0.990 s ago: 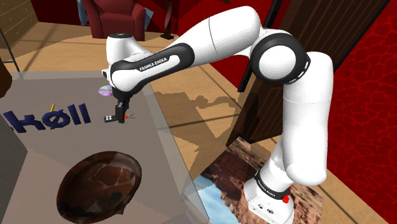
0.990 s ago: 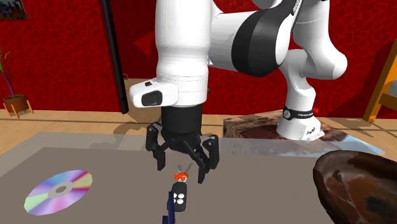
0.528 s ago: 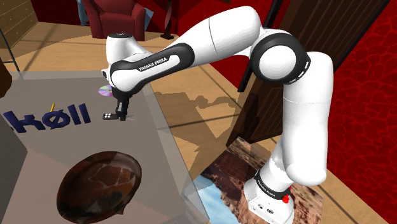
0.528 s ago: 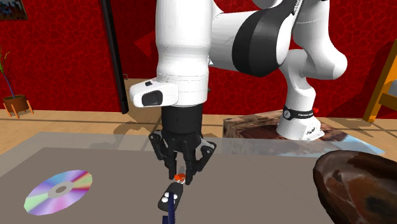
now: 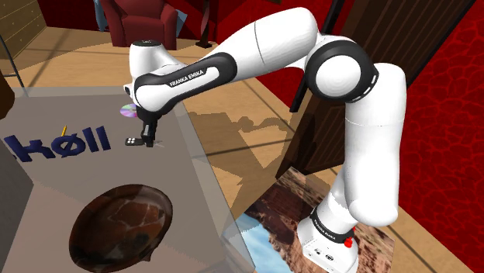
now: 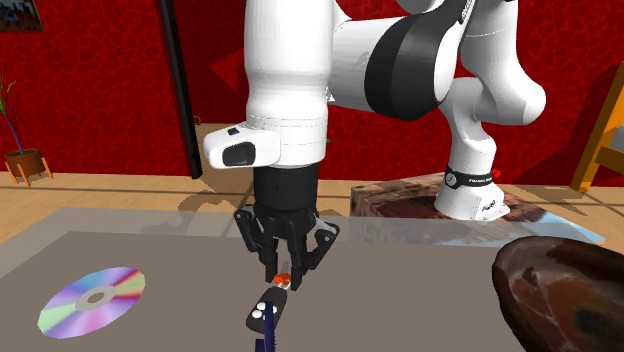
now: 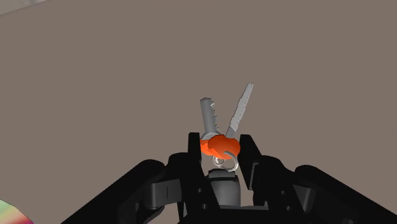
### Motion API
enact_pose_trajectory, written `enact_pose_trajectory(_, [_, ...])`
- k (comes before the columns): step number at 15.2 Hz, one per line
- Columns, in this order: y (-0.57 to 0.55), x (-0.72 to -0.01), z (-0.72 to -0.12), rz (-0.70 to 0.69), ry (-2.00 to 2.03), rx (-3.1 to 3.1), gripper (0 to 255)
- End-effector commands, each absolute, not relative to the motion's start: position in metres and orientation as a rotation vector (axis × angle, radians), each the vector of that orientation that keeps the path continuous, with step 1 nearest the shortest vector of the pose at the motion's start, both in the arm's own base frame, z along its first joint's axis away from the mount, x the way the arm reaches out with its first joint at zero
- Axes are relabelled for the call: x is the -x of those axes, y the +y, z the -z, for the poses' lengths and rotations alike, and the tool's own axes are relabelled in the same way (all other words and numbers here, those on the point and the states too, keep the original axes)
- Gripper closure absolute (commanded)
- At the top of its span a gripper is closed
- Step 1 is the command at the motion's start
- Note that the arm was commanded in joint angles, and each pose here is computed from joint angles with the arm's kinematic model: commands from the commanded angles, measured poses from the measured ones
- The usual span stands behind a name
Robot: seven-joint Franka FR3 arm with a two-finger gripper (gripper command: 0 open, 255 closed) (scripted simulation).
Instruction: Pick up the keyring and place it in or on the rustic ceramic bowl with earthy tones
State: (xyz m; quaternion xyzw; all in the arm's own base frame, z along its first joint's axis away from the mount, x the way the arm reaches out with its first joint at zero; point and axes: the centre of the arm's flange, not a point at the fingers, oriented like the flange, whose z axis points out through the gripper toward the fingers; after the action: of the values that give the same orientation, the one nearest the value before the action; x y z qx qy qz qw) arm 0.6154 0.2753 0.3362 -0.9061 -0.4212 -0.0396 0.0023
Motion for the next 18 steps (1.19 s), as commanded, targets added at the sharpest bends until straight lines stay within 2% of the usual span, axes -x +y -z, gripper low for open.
enact_pose_trajectory(1, [0.274,-0.615,-0.34,0.12,-1.32,2.844,255])
enact_pose_trajectory(18, [0.274,-0.616,-0.43,0.12,-1.32,2.844,255])
